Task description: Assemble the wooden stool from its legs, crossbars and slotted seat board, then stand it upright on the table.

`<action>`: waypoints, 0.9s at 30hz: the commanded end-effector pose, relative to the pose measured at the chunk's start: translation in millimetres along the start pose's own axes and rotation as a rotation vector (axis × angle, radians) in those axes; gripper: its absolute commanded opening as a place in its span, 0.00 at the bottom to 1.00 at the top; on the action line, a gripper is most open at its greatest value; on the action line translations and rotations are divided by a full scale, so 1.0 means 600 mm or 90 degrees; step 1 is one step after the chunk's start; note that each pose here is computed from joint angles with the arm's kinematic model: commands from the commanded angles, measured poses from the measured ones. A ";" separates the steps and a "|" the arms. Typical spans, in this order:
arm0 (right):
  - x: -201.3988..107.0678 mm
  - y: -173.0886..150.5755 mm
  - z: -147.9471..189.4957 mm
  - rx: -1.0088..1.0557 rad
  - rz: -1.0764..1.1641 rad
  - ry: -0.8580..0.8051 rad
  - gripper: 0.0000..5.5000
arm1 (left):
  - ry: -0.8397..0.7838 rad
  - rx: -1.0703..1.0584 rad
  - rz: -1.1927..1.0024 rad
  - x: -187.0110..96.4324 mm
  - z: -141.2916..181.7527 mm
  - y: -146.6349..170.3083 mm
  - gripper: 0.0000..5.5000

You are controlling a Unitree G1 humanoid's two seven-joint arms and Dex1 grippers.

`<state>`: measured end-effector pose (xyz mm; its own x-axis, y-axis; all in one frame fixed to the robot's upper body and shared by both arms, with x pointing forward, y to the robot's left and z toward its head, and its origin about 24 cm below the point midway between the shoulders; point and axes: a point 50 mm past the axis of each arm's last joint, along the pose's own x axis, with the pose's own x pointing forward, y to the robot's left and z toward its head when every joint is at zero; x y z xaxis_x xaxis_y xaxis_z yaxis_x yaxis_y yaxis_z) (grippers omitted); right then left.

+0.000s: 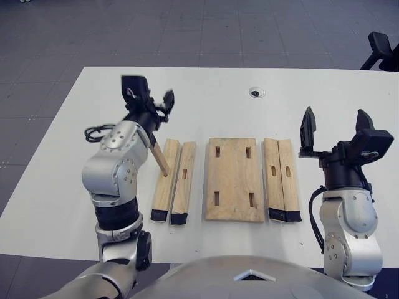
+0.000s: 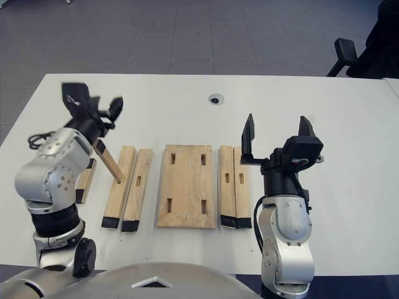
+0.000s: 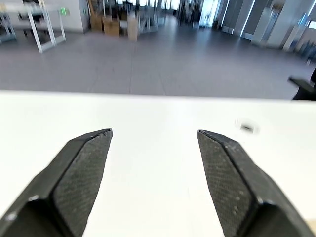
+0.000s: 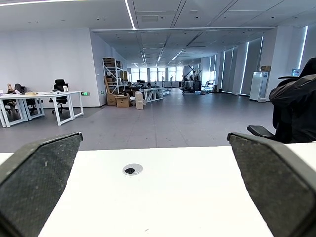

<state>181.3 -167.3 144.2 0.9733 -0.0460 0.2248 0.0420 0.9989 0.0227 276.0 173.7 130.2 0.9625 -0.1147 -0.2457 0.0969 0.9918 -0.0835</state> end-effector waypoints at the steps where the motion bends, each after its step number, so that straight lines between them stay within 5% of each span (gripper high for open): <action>1: 0.000 -0.001 0.005 0.004 -0.004 -0.006 1.00 | 0.141 -0.038 0.007 -0.010 -0.079 0.009 0.58; 6: 0.001 -0.002 0.001 0.005 -0.008 -0.003 1.00 | 0.073 -0.053 0.008 -0.010 -0.051 0.010 0.58; 11: 0.000 -0.001 -0.001 0.006 -0.007 -0.001 1.00 | -0.328 -0.084 0.007 -0.059 0.124 0.011 0.58; 14: -0.002 -0.002 0.001 0.005 -0.010 -0.002 1.00 | -0.445 -0.042 0.013 -0.114 0.169 0.007 0.58; 17: -0.004 -0.002 0.003 0.004 -0.010 -0.003 1.00 | -0.419 -0.017 0.028 -0.151 0.140 0.003 0.58; 22: -0.004 -0.009 0.009 -0.004 -0.008 -0.007 1.00 | -0.207 0.005 0.047 -0.225 -0.025 -0.001 0.58; 27: -0.003 -0.011 0.009 -0.007 -0.003 -0.006 1.00 | -0.024 0.070 0.107 -0.303 -0.123 -0.014 0.58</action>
<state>177.2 -173.8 145.3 0.9719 -0.0669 0.2258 0.0655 0.9978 0.0135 102.2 186.2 118.6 0.9930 0.0501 -0.1072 -0.0500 0.9987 0.0035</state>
